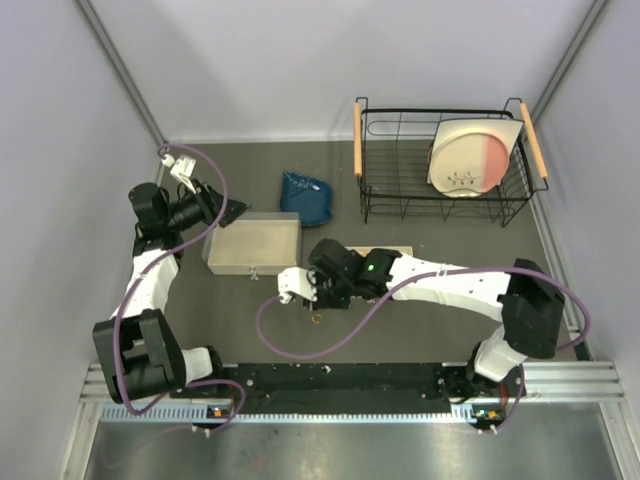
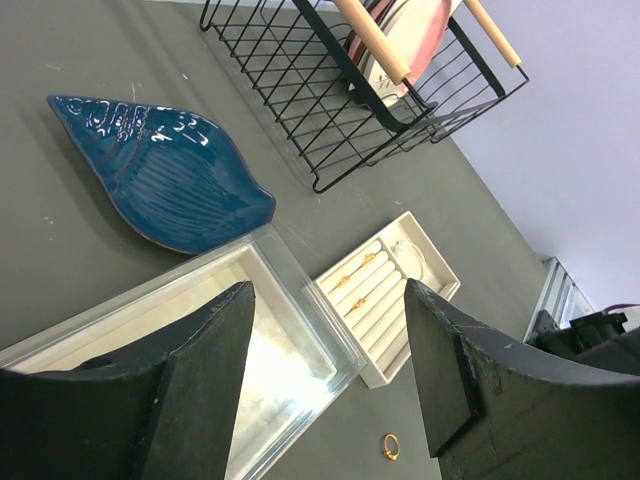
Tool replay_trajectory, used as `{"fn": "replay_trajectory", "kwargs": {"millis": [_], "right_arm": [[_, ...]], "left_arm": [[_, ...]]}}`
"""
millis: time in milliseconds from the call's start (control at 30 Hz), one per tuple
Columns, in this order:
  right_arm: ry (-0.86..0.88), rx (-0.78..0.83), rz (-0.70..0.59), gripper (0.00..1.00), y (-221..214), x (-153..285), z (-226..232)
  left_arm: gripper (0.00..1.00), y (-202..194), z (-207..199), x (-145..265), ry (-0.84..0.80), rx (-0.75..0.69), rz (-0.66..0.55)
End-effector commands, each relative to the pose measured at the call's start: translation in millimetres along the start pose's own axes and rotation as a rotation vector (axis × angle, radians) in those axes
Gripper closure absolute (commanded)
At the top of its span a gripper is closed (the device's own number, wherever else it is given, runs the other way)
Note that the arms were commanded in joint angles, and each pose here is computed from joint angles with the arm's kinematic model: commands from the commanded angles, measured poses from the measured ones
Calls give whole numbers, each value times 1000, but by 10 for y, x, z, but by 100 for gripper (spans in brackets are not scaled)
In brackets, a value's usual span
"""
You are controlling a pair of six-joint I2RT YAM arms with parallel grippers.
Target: Organize the mixed jewelry
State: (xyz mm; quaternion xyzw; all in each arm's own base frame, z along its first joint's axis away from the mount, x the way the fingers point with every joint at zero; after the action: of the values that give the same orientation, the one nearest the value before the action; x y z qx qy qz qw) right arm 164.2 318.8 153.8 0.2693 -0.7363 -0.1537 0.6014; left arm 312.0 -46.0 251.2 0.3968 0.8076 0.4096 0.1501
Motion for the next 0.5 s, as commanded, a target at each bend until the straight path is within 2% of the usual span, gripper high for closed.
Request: {"fn": "replay_trajectory", "kwargs": {"millis": [0, 333, 467], "right_arm": [[56, 34, -26, 75, 168, -175, 93], [121, -136, 15, 83, 248, -589, 156], [142, -187, 19, 83, 264, -660, 186]], "left_arm": [[33, 170, -129, 37, -20, -92, -28], [33, 88, -104, 64, -1, -98, -14], [33, 49, -72, 64, 3, -84, -9]]}}
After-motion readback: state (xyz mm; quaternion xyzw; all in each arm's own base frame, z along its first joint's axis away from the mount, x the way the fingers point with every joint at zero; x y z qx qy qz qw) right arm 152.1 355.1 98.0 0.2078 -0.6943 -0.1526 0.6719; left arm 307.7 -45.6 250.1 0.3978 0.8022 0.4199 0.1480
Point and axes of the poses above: each gripper's point midway between its finger pads, its own x axis back along the fingers, its own z axis along the line the jaws close on, y = z × x, the point moved 5 cm from there along x, back along the fingers, and after that the axes turned 4 degrees about x, right-handed, at the moved point
